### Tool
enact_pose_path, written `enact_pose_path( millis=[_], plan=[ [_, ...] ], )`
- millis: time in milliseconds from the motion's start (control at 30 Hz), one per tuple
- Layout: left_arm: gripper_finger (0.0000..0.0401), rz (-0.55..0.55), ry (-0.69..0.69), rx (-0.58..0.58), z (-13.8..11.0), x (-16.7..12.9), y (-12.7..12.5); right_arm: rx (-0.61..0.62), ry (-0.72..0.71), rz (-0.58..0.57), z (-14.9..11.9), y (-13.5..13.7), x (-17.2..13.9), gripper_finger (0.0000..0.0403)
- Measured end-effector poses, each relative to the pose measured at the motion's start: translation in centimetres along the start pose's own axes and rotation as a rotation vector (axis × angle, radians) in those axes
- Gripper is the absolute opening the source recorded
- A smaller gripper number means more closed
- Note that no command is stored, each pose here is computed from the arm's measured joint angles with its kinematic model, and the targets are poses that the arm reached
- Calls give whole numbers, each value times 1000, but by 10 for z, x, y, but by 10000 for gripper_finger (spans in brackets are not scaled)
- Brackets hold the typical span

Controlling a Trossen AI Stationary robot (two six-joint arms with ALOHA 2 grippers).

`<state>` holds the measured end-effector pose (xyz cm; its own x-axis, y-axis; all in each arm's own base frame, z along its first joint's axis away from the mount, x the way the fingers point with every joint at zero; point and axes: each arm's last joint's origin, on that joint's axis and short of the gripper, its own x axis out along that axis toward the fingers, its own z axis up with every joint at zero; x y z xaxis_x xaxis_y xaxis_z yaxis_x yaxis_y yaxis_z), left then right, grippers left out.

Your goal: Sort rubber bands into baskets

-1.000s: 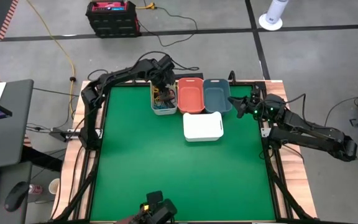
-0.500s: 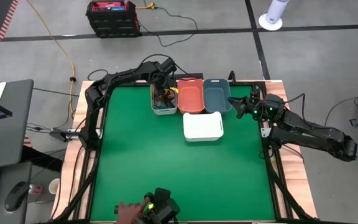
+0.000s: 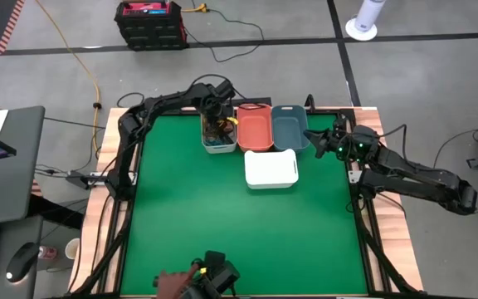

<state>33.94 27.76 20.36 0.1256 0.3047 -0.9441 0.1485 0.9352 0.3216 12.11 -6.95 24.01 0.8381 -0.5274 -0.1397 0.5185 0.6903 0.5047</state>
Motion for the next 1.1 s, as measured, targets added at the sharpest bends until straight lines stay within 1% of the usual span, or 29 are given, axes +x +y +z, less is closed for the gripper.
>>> enact_pose_path(
  millis=[133,267,367,500,567,633,767,933,1000,1100],
  plan=[
    [176,7,-22,1,3,2,1,0,2,-1,0,0,0,97],
    [176,-25,-7,-12,2,9,-2,0,2,-1,0,0,0,97],
    [176,-64,36,18,2,21,-7,0,0,0,0,0,0,97],
    [172,-43,80,16,7,30,-12,12,-1,0,0,0,0,97],
    [159,-26,93,19,9,31,-13,15,-1,1,0,0,0,97],
    [137,-7,113,27,10,31,-14,18,-1,2,0,0,0,97],
    [82,1,130,15,12,27,-16,19,-1,2,0,0,0,97],
    [15,-13,142,-36,14,12,-11,18,-1,2,0,0,0,97],
    [6,-19,145,-61,15,5,-9,18,-1,2,0,0,0,97],
    [8,-47,127,-100,15,-9,-4,18,-1,2,0,0,0,97]
  ],
)
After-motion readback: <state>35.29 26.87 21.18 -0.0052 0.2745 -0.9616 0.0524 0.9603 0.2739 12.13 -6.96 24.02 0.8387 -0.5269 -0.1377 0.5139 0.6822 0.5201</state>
